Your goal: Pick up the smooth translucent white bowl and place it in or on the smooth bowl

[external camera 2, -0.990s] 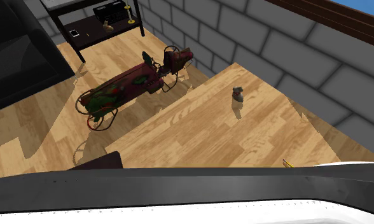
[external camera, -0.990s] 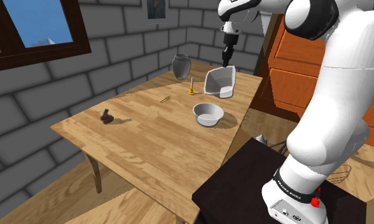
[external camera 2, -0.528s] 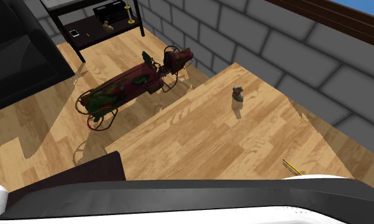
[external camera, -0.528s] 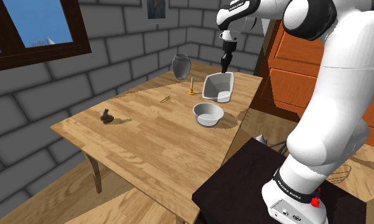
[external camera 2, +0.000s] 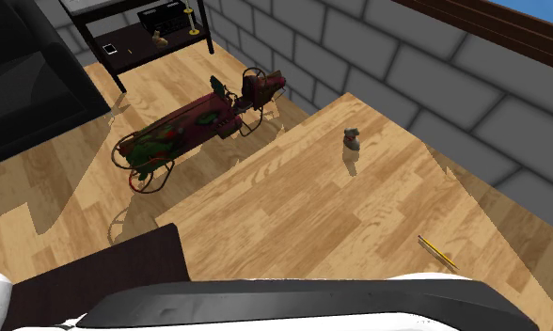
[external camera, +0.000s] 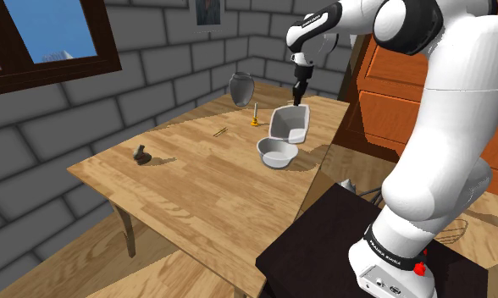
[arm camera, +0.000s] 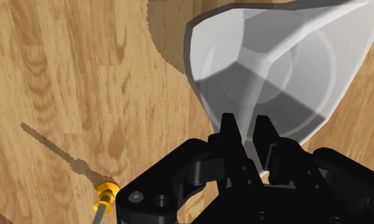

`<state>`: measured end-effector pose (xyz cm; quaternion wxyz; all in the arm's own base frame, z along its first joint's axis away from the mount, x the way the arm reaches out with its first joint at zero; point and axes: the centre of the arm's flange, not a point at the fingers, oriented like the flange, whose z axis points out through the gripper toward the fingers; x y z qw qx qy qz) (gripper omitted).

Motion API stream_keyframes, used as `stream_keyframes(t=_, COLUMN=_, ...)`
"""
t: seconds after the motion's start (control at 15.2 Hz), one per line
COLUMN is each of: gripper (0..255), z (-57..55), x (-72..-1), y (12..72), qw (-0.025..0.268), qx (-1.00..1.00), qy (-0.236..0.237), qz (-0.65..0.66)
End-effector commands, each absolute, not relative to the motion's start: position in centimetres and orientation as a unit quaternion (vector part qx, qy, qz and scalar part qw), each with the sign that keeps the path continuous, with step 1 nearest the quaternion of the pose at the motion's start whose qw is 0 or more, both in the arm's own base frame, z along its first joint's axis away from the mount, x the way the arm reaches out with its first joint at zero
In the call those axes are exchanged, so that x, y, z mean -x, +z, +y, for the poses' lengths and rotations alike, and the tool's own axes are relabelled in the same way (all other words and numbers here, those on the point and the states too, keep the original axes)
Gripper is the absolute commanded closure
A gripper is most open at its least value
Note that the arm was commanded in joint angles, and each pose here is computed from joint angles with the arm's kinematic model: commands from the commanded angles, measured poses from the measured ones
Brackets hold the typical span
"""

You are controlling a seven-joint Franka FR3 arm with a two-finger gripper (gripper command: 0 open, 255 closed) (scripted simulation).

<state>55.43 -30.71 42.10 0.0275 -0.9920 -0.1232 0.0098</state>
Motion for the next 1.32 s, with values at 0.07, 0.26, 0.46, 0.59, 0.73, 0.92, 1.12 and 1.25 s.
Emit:
stream_keyframes(t=0.07, gripper=255, z=-30.7, x=-55.4, y=40.5, qw=0.027, qx=0.992, qy=0.009, qz=-0.123)
stream_keyframes(t=0.26, gripper=255, z=-30.7, x=-55.4, y=38.9, qw=0.027, qx=0.992, qy=0.009, qz=-0.123)
stream_keyframes(t=0.46, gripper=255, z=-30.7, x=-55.4, y=37.3, qw=0.027, qx=0.992, qy=0.009, qz=-0.123)
stream_keyframes(t=0.59, gripper=255, z=-30.7, x=-55.4, y=36.2, qw=0.027, qx=0.992, qy=0.009, qz=-0.123)
stream_keyframes(t=0.73, gripper=255, z=-30.7, x=-55.4, y=35.4, qw=0.027, qx=0.992, qy=0.009, qz=-0.123)
stream_keyframes(t=0.92, gripper=255, z=-30.7, x=-55.4, y=35.4, qw=0.027, qx=0.992, qy=0.009, qz=-0.123)
stream_keyframes(t=1.12, gripper=255, z=-30.7, x=-55.4, y=35.4, qw=0.027, qx=0.992, qy=0.009, qz=-0.123)
stream_keyframes(t=1.25, gripper=0, z=-30.8, x=-55.4, y=35.4, qw=0.027, qx=0.992, qy=0.009, qz=-0.123)
